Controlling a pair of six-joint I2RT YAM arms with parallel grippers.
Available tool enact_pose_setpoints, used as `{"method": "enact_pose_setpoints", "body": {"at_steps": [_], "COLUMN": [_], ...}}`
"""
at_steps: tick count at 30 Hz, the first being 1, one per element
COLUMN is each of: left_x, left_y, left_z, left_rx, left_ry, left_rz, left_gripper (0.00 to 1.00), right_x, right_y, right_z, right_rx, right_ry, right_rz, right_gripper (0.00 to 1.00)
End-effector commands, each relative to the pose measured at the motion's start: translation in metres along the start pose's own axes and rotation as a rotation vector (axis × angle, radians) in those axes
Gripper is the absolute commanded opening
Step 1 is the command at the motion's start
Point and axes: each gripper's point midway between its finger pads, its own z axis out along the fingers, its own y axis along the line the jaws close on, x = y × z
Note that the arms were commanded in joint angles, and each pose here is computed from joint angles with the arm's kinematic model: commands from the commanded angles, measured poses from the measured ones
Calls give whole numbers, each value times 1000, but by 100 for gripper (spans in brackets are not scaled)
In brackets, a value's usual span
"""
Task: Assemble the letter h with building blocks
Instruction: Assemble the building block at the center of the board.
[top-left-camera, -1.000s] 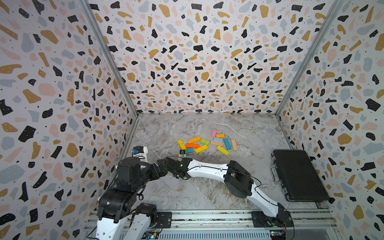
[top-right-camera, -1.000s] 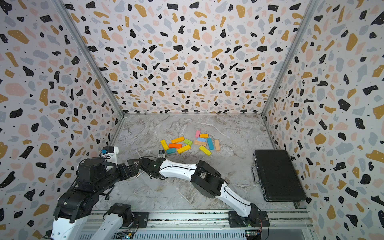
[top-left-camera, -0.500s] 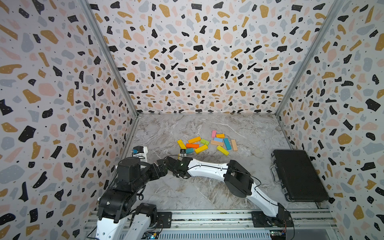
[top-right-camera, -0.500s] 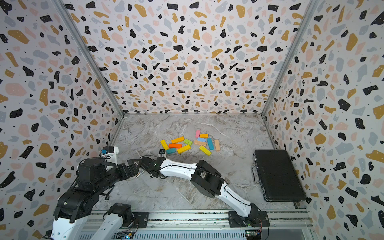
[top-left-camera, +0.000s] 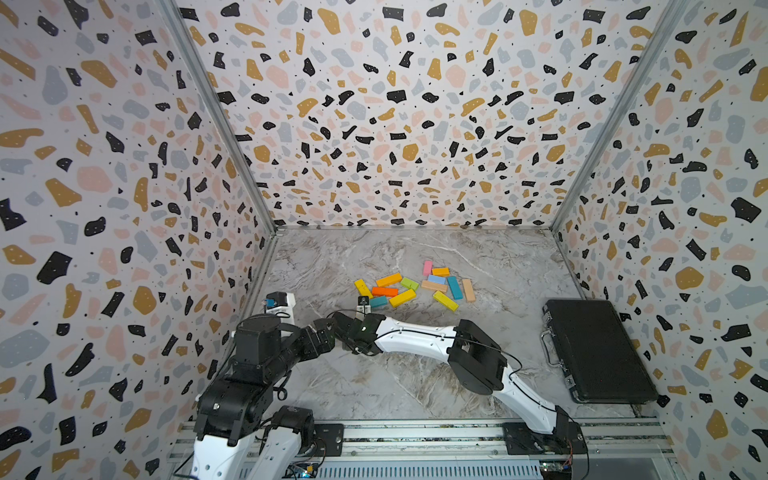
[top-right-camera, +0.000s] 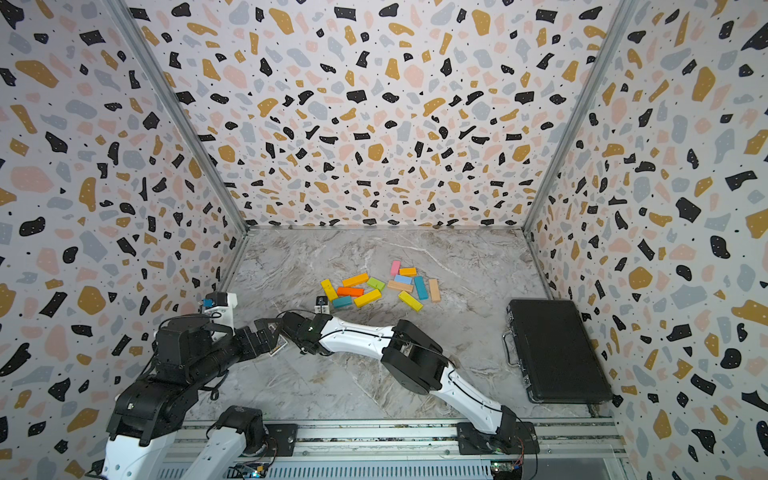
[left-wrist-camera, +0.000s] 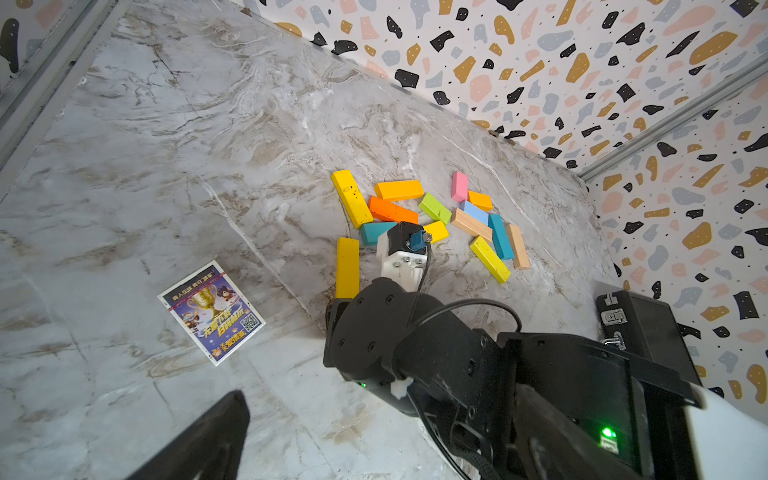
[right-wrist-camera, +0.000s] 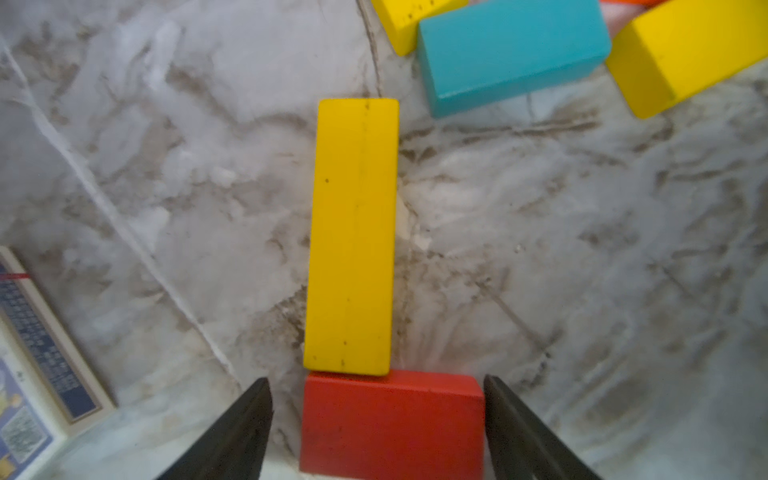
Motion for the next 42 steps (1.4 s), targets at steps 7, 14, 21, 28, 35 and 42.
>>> {"method": "enact_pose_setpoints", "body": {"at_steps": [7, 14, 21, 28, 35, 42], "left_x": [-12, -13, -8, -13, -16, -18], "left_y": [-4, -8, -6, -7, -10, -9], "left_z": [-12, -12, -12, -19, -18, -19], "left_rx": [-3, 14, 13, 5, 12, 4], "left_ry": [-41, -34, -26, -43, -41, -46], "left_rz": [14, 4, -7, -4, -1, 3], "left_gripper": [99, 99, 99, 99, 99, 99], "right_x": [-77, -101, -66, -22, 8, 15], "right_y": [12, -4, -10, -24, -15, -14], "right_z": [-58, -92, -86, -78, -65, -55], "right_rx": [-125, -183, -201, -98, -100, -32], "right_ry": [-216, -299, -194, -184, -125, -83], "right_rz": [-6, -40, -259, -520, -658, -710], "right_gripper": [82, 81, 82, 82, 84, 84]}}
